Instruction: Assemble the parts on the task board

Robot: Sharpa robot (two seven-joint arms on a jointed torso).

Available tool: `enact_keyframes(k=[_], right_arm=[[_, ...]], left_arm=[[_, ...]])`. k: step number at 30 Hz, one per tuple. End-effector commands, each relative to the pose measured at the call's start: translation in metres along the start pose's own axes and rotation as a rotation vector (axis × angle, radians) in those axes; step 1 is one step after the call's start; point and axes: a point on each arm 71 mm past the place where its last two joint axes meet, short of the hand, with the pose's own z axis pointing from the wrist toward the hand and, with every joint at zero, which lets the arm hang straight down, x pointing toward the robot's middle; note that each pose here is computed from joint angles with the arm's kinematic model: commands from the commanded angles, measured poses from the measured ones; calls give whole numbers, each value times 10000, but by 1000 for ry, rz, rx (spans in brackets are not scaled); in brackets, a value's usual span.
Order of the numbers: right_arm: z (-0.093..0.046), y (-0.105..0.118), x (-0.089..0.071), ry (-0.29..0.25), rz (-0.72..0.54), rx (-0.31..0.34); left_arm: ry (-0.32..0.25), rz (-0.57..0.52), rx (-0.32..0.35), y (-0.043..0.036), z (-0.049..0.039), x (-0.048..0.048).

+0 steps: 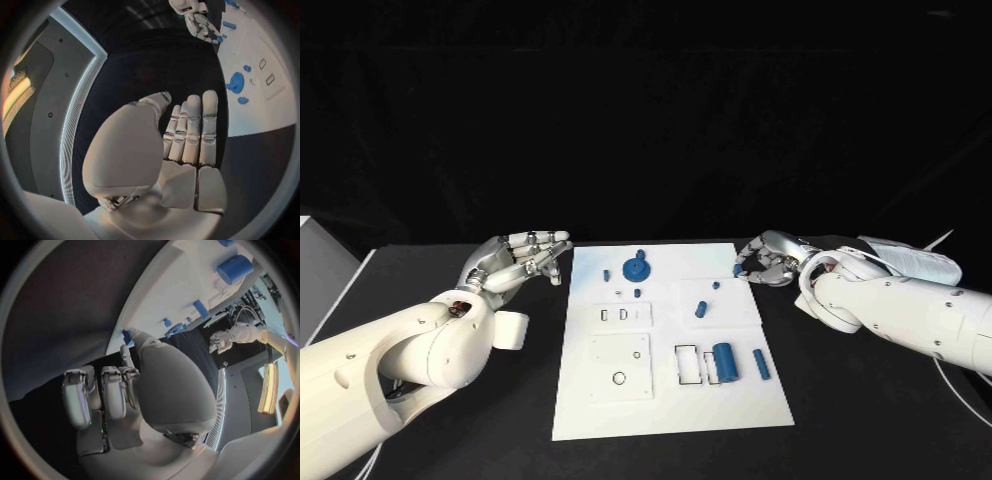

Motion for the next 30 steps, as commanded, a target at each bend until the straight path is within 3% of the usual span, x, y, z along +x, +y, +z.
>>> enact_keyframes(k=[1, 30], right_arm=[[8, 17, 36, 27, -4, -8], [56, 74, 69, -4, -1, -11]], left_arm=[[17, -3, 7, -9, 0, 18], [19, -2, 0, -7, -7, 4]])
